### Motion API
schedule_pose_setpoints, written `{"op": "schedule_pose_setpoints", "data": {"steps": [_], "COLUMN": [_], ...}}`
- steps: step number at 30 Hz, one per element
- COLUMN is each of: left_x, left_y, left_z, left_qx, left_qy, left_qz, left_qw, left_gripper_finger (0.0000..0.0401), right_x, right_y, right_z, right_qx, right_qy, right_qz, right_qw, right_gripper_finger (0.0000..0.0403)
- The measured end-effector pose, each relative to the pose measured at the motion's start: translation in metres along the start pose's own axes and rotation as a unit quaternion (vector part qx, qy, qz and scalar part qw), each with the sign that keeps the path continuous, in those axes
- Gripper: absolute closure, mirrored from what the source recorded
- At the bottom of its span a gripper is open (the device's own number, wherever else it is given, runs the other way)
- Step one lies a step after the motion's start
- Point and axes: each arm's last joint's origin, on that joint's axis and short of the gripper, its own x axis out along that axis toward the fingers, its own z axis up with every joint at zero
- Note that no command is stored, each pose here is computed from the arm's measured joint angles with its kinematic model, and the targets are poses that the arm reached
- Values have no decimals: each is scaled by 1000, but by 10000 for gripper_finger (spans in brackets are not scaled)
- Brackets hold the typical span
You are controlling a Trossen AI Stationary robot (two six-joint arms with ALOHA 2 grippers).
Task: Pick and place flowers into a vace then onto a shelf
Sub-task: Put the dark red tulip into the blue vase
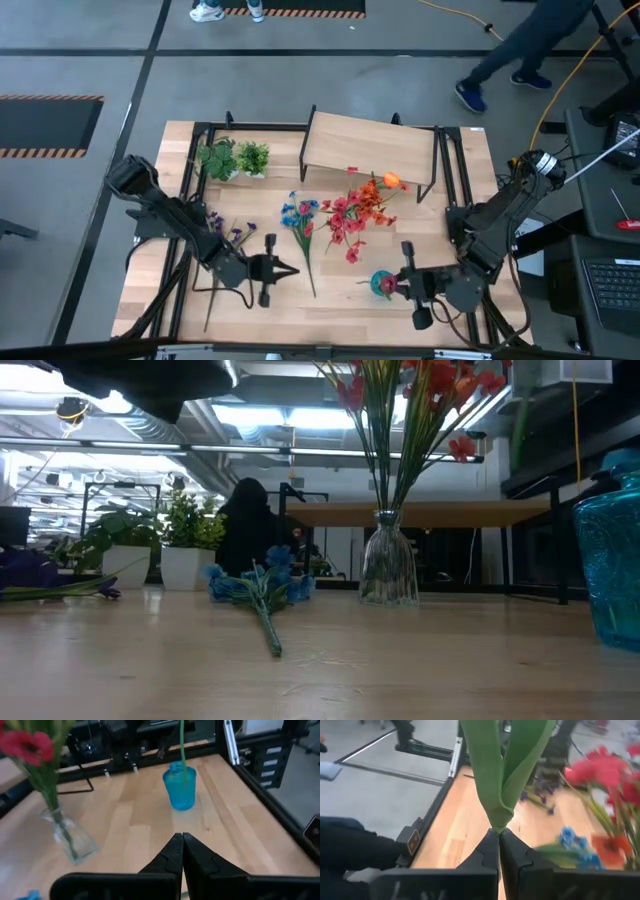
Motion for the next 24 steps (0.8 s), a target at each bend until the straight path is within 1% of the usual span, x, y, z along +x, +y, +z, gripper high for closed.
{"op": "schedule_pose_setpoints", "data": {"steps": [4, 9, 15, 21, 24], "left_x": [-2, 1, 3, 3, 3], "left_y": [5, 9, 12, 12, 12], "left_z": [1, 2, 3, 3, 3], "left_qx": [16, 13, 10, 5, -6], "left_qy": [-7, -10, -14, -14, -15], "left_qz": [5, 8, 14, 18, 18], "left_qw": [1000, 1000, 1000, 1000, 1000], "left_gripper_finger": [400, 398, 400, 396, 397], "right_x": [-16, -39, -57, -68, -69], "right_y": [2, 2, 2, 1, 1], "right_z": [-3, 2, 2, -9, -13], "right_qx": [28, 60, 58, 68, 75], "right_qy": [0, -14, -22, -1, 8], "right_qz": [-27, -11, -4, -33, -36], "right_qw": [999, 998, 998, 997, 996], "right_gripper_finger": [403, 403, 403, 403, 403]}}
